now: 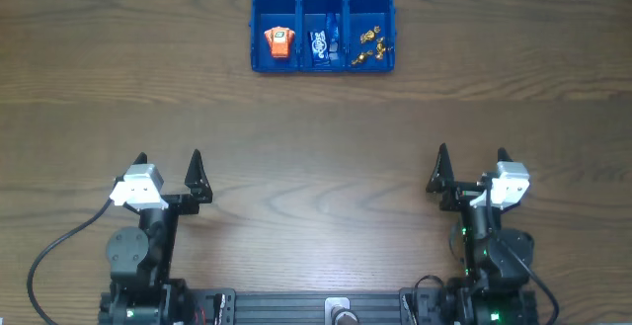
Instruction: Sort Candies Into Trays
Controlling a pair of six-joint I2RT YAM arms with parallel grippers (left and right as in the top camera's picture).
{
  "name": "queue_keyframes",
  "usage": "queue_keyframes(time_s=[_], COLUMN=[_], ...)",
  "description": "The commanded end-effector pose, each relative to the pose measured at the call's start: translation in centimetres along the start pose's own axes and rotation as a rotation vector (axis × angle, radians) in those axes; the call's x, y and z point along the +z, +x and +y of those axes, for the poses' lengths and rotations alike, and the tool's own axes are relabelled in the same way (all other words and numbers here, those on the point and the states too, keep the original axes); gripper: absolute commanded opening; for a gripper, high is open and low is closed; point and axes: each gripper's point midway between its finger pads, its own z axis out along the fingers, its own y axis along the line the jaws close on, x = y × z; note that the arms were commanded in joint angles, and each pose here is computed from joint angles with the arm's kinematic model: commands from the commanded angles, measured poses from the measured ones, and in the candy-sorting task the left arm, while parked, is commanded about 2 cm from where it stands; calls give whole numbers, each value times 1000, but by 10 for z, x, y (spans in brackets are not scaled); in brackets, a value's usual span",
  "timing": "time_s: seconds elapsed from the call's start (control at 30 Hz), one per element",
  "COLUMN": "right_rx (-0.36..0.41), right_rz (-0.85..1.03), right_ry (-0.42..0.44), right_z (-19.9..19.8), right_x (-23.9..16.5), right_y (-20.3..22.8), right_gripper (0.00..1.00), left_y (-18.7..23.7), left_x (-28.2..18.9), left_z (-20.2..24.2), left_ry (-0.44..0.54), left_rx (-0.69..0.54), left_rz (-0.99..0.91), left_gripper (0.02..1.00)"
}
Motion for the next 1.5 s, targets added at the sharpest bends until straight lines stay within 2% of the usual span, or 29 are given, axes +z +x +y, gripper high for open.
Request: queue_keyframes(time_s=[0.03, 0.13, 0.53, 0.7, 1.5], right_rx=[10, 9, 0, -78, -77], right_rz=[7, 24, 32, 30, 29], right_ry=[-47, -76, -72, -78, -77], right_z=[5, 10, 9, 10, 10], right_x=[5, 5, 5, 5, 5], right_y=[21, 26, 27, 27, 27], right_gripper=[998, 996, 998, 998, 998], left_y=[16, 16, 16, 16, 16], left_x=[1, 1, 1, 1, 1], left_z=[1, 1, 1, 1, 1], left_ry=[8, 8, 8, 8, 8], left_rx=[12, 12, 12, 12, 12], left_rz=[51, 51, 51, 51, 51], left_gripper=[998, 998, 998, 998, 996])
